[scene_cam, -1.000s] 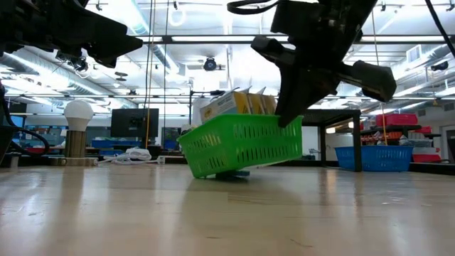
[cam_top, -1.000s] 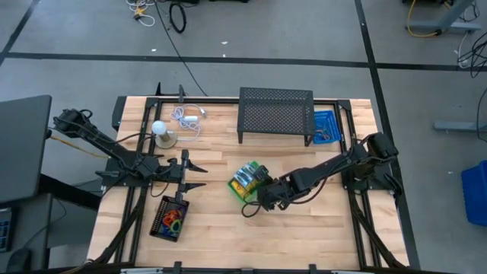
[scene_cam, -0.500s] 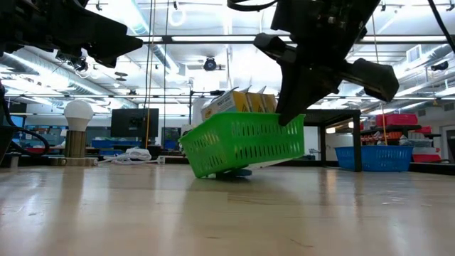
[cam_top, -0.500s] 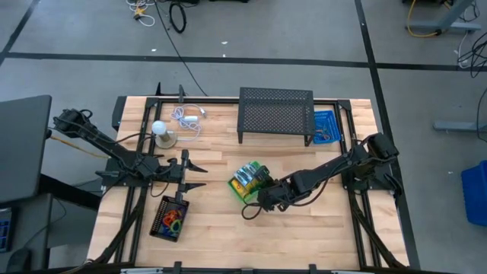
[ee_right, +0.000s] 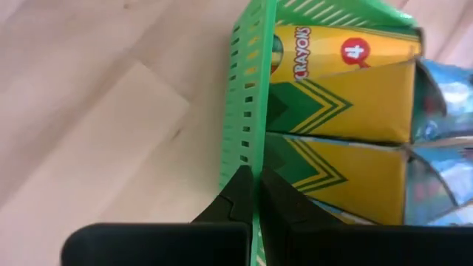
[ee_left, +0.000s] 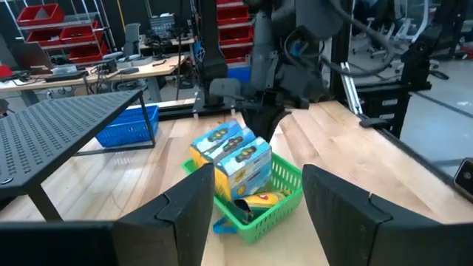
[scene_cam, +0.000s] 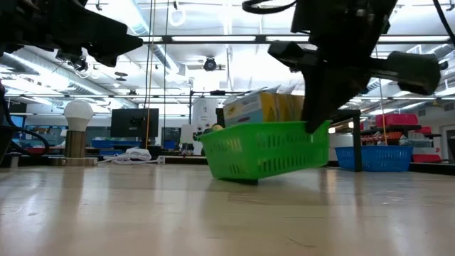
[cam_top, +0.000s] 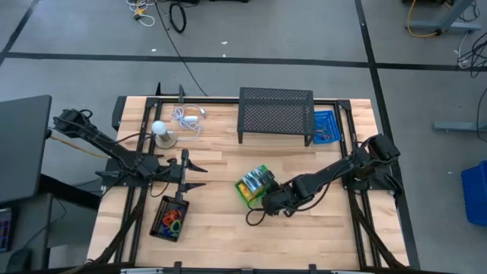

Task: Pick & Place Office Desk Supplies
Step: Put the green bin on the shelf

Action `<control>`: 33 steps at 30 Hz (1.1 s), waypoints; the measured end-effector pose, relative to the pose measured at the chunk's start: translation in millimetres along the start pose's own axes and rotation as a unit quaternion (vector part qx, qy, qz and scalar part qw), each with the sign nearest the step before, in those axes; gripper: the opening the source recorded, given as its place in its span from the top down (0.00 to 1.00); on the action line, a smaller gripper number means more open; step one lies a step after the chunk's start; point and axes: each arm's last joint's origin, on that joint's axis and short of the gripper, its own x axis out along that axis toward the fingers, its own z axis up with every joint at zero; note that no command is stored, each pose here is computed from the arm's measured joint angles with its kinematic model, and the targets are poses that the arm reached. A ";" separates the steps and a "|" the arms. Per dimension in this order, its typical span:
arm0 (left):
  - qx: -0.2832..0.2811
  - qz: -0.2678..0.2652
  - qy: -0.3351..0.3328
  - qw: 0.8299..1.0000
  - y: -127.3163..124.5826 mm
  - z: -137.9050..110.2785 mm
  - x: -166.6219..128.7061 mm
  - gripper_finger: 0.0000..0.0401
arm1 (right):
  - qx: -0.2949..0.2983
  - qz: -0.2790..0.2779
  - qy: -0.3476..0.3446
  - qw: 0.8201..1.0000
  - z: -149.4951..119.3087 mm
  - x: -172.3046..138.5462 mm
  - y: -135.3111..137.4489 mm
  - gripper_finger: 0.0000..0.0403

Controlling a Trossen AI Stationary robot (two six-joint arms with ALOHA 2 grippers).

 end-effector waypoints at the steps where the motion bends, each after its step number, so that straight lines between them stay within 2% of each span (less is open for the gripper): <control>1: -0.004 0.001 -0.005 1.000 0.2 1.0 0.0 0.47 | 0.008 0.008 0.001 1.000 -0.7 -0.1 0.6 0.99; 8: -0.050 -0.007 -0.045 0.998 0.5 9.4 -0.4 0.47 | 0.061 0.026 0.006 0.998 -2.3 -0.5 2.3 0.98; 12: -0.064 -0.009 -0.041 0.997 -0.2 10.7 1.4 0.47 | 0.077 0.015 0.008 0.997 -2.2 -0.5 1.6 0.92; 18: -0.056 -0.019 -0.031 0.998 -3.5 12.8 7.7 0.47 | 0.085 -0.008 0.010 0.996 -1.6 -0.4 -0.1 0.85; 28: -0.040 -0.030 -0.011 0.999 -2.4 4.6 17.5 0.47 | 0.094 -0.013 0.002 0.995 0.5 -0.9 0.2 0.84; 33: -0.046 -0.016 0.000 0.999 2.4 0.5 21.7 0.47 | 0.093 -0.039 -0.003 0.995 1.9 -6.8 0.3 0.84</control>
